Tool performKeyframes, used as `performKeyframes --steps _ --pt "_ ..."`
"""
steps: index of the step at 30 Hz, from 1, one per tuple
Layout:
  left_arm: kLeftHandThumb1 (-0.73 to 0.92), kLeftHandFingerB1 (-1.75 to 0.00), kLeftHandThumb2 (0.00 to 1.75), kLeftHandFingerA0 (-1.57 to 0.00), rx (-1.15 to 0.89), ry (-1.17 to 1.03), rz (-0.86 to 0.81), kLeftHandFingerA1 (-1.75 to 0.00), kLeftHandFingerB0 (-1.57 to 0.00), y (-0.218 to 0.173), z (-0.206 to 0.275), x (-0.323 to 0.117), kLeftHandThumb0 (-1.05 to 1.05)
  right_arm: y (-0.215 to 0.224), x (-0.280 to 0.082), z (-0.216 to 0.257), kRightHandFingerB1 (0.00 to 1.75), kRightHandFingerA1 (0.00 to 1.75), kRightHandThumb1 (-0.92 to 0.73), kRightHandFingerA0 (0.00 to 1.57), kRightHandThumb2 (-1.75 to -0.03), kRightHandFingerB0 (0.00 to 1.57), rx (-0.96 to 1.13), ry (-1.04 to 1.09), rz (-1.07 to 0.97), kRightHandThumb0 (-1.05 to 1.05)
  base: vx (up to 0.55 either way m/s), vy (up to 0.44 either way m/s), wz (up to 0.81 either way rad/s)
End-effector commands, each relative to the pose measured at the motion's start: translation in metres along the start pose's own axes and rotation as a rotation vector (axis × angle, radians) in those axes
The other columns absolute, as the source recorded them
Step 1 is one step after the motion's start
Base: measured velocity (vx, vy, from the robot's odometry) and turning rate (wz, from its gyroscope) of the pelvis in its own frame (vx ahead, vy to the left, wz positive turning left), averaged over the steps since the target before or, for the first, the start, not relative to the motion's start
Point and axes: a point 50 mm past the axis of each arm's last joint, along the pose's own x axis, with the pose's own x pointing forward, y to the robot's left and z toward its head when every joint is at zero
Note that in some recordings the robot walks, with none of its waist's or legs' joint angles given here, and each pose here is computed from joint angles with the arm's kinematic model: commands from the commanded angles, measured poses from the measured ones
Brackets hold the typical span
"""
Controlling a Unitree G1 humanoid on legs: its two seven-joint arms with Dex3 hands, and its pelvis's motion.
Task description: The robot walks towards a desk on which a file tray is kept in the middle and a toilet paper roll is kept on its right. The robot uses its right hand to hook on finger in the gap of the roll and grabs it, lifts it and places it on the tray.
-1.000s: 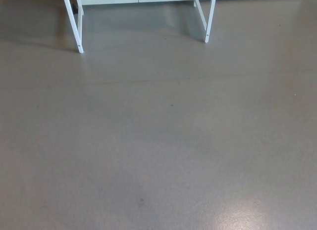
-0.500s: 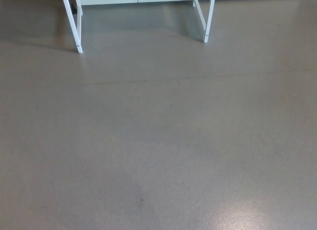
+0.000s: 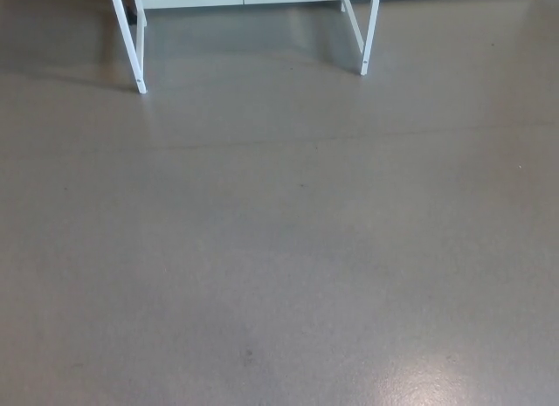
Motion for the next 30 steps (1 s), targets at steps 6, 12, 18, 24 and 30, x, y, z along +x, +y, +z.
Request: performKeyframes --steps 6,12,18,24,30 --pt "0.72 -0.69 1.2 -0.11 -0.037 0.047 -0.004 -0.75 -0.15 0.0052 -0.0029 -0.0017 -1.05 -0.0088 -0.0015 0.0015 0.23 0.43 -0.83 0.18 -0.65 0.02 -0.01 -0.009 -0.027 -0.74 0.0 0.0 0.0" --pt "0.92 -0.69 0.68 0.0 -0.06 0.056 -0.037 -0.81 -0.03 0.005 0.0002 -0.0047 -0.99 -0.0102 -0.002 0.0031 0.17 0.53 -0.65 0.19 -1.02 0.05 -0.036 -0.007 -0.023 -0.8 0.02 -0.006 0.02" --pt "0.92 -0.68 0.68 0.0 -0.052 0.071 -0.039 -0.79 -0.02 0.0045 0.0007 -0.0054 -1.01 -0.0105 -0.0029 0.0039 0.2 0.51 -0.65 0.11 -0.99 0.03 -0.03 -0.017 -0.005 -0.77 0.0 -0.039 0.17" --pt "0.92 -0.69 0.7 0.0 -0.039 0.068 -0.039 -0.79 -0.04 0.0036 0.0006 -0.0065 -1.03 -0.0103 -0.0029 0.0037 0.2 0.52 -0.65 0.12 -1.0 0.03 -0.02 -0.011 -0.009 -0.78 0.1 0.104 -0.09" --pt "0.72 -0.68 1.22 -0.08 -0.018 0.078 -0.023 -0.73 -0.11 0.0039 -0.0003 -0.0049 -1.05 -0.0091 -0.0032 0.0025 0.2 0.54 -0.65 0.17 -1.02 0.05 -0.03 -0.03 -0.025 -0.79 0.24 0.236 0.14"
